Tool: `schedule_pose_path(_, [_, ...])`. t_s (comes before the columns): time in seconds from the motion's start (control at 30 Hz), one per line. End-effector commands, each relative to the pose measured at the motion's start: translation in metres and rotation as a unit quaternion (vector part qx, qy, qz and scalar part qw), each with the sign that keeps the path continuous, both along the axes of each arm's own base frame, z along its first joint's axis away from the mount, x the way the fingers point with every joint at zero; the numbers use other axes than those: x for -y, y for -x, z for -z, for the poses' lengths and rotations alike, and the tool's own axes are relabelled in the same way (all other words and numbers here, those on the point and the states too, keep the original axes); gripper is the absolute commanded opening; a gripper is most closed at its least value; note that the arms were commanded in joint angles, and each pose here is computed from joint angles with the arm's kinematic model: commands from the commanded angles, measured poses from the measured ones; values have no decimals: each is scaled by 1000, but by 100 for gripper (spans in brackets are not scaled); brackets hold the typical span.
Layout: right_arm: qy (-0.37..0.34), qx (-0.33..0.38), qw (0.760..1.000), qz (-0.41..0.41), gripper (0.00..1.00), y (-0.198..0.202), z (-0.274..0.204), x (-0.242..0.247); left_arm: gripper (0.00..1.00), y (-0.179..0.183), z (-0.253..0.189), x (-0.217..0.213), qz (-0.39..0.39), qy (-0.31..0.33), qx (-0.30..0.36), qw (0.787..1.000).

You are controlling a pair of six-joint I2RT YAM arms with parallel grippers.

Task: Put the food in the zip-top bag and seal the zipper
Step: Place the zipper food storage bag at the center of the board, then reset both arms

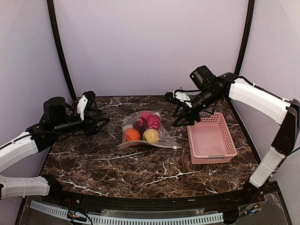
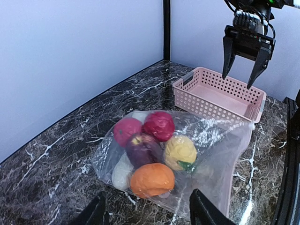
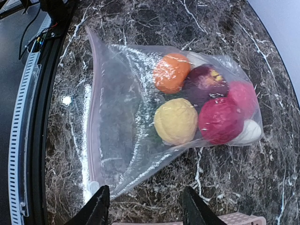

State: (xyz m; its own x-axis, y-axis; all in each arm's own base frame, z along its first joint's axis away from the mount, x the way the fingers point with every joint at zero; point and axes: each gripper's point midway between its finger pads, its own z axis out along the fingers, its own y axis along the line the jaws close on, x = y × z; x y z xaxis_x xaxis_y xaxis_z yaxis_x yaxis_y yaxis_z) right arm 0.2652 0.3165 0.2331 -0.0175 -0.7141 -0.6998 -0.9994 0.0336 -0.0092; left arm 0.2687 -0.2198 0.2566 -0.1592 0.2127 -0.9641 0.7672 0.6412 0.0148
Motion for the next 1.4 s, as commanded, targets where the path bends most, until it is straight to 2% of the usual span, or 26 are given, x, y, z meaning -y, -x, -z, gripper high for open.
schedule_pose_path(0.0, [-6, 9, 1000, 9, 56, 16, -31, 18, 61, 11, 1, -28, -51, -41, -8, 998])
schedule_pose_path(0.07, [-17, 30, 999, 30, 66, 8, -46, 28, 71, 7, -15, -39, -86, -30, 6, 996])
schedule_pose_path(0.1, [-26, 39, 998, 47, 72, 0, -54, 33, 73, 3, -21, -47, -112, -28, 13, 993])
schedule_pose_path(0.17, [-57, 57, 992, 96, 93, -23, -69, 50, 75, -7, -34, -59, -159, -24, 20, 987])
schedule_pose_path(0.2, [-75, 66, 988, 122, 98, -36, -76, 59, 76, -11, -47, -63, -175, -17, 27, 984])
schedule_pose_path(0.4, [-177, 81, 933, 302, 99, -107, -124, 142, 83, -40, -83, -81, -262, -31, 25, 964])
schedule_pose_path(0.5, [-223, 78, 894, 379, 99, -126, -150, 185, 91, -47, -114, -87, -287, -23, 34, 957])
schedule_pose_path(0.53, [-228, 86, 876, 415, 99, -133, -156, 200, 96, -49, -112, -87, -292, -28, 22, 956])
schedule_pose_path(0.57, [-229, 101, 858, 449, 99, -138, -163, 212, 98, -50, -128, -91, -304, -18, 28, 952])
schedule_pose_path(0.63, [-223, 132, 832, 491, 99, -141, -172, 230, 99, -53, -132, -95, -323, -10, 14, 946])
schedule_pose_path(0.77, [-224, 183, 803, 520, 99, -130, -180, 247, 99, -57, -126, -99, -344, -9, -8, 939])
schedule_pose_path(0.87, [-221, 169, 808, 520, 99, -126, -172, 246, 99, -58, -126, -96, -341, 2, -7, 940])
schedule_pose_path(1.0, [-228, 154, 827, 489, 99, -115, -163, 233, 99, -60, -126, -96, -340, 2, 1, 940])
schedule_pose_path(1.37, [-229, 152, 827, 491, 99, -118, -163, 233, 99, -68, -105, -93, -346, -18, -10, 938])
